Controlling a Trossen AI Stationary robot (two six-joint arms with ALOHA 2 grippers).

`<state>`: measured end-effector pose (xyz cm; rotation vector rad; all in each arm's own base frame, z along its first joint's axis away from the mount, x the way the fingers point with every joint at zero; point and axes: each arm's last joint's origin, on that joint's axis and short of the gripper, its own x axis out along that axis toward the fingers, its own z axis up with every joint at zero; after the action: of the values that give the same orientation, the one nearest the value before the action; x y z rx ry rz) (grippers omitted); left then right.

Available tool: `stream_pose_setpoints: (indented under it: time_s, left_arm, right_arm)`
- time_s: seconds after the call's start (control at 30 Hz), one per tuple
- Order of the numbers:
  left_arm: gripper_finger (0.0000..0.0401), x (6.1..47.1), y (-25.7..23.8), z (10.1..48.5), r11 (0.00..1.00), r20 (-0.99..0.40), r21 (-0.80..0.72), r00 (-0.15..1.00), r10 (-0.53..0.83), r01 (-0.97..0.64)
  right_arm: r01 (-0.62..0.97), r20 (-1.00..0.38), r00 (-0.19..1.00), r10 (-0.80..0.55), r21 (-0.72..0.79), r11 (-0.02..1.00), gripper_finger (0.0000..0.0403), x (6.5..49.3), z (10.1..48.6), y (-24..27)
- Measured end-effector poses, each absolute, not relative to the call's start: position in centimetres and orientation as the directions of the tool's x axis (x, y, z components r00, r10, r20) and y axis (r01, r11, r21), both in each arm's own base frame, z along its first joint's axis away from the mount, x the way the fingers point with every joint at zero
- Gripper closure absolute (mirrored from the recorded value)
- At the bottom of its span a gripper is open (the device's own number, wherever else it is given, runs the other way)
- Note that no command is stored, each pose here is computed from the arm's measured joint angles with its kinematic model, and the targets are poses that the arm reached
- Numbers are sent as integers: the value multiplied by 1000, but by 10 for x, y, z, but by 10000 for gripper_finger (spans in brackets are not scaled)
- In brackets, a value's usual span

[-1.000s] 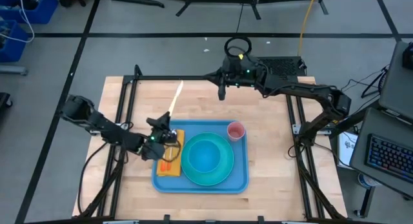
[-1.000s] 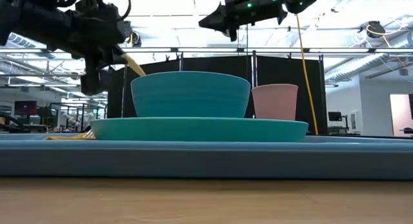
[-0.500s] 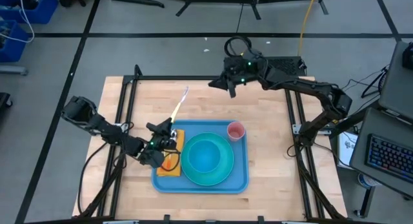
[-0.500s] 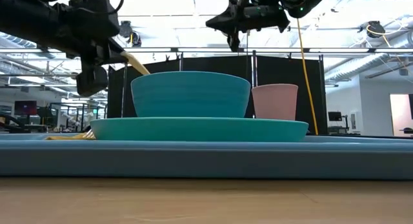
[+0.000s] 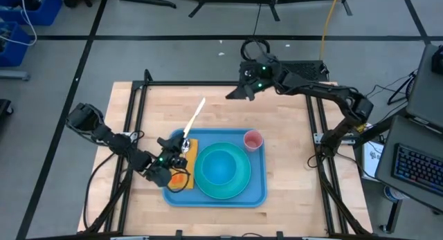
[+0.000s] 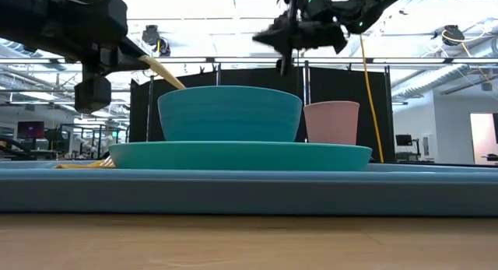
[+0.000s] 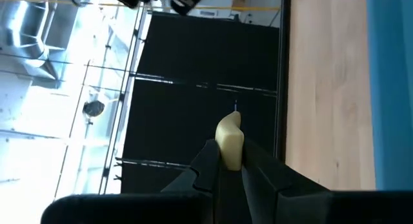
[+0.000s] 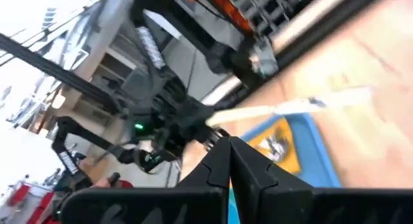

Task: Set up tray
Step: Put the knife on top of the yellow napkin beside the spoon

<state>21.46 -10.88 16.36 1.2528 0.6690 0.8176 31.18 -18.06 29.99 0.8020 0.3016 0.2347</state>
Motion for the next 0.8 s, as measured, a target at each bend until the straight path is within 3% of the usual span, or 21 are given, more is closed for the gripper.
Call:
stream_pose_setpoints:
  time_s: [0.33,0.53,0.63,0.8]
  left_arm:
    - [356,206,-126,165,130,0,978,620,785,-166]
    - [356,203,-131,165,123,0,981,638,770,-149]
    - [356,200,-135,165,105,0,987,654,756,-122]
    - [356,200,-144,171,92,0,991,677,736,-101]
  right_arm:
    - [-48,-218,859,463,867,496,350,340,251,-177]
    - [-105,-162,867,471,864,492,283,350,253,-174]
    - [-74,-157,868,472,897,435,252,353,250,-174]
    - [-44,-155,855,495,930,366,231,359,239,-174]
